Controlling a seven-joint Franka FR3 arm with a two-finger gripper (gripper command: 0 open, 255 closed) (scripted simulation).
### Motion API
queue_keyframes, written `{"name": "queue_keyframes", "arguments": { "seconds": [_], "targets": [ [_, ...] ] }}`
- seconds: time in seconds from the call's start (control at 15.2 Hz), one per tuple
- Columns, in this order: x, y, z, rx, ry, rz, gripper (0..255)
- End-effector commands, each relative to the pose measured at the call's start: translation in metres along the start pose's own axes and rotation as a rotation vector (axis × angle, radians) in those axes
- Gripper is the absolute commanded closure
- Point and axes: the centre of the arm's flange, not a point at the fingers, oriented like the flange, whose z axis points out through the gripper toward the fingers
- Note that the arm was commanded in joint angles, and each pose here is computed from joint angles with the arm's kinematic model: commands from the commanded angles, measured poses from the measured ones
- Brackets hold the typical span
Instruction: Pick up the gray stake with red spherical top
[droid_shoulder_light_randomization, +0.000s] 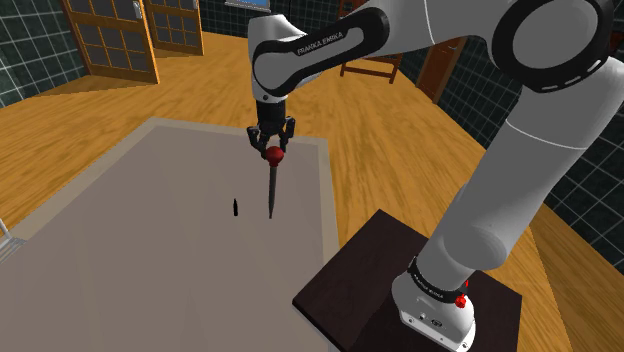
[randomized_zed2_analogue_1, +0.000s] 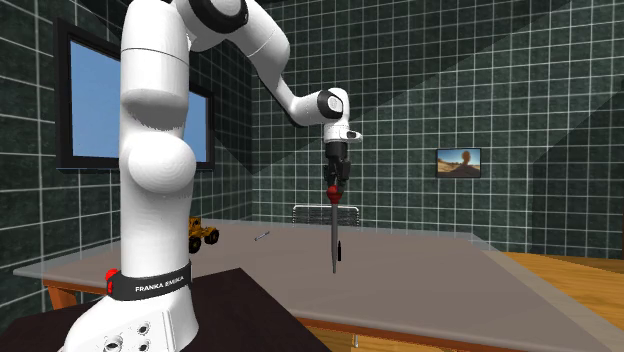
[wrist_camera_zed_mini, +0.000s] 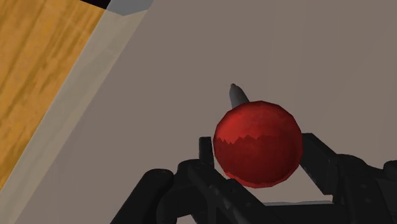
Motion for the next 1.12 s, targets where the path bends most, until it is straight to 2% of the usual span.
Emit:
{"name": "queue_keyframes", "arguments": {
  "seconds": [0.0, 0.53, 1.06],
  "targets": [
    [0.000, 0.000, 0.001, 0.000, 0.000, 0.000, 255],
    [0.001, 0.000, 0.000, 0.000, 0.000, 0.000, 255],
    [-0.002, 0.003, -0.042, 0.000, 0.000, 0.000, 255]
  ]
}}
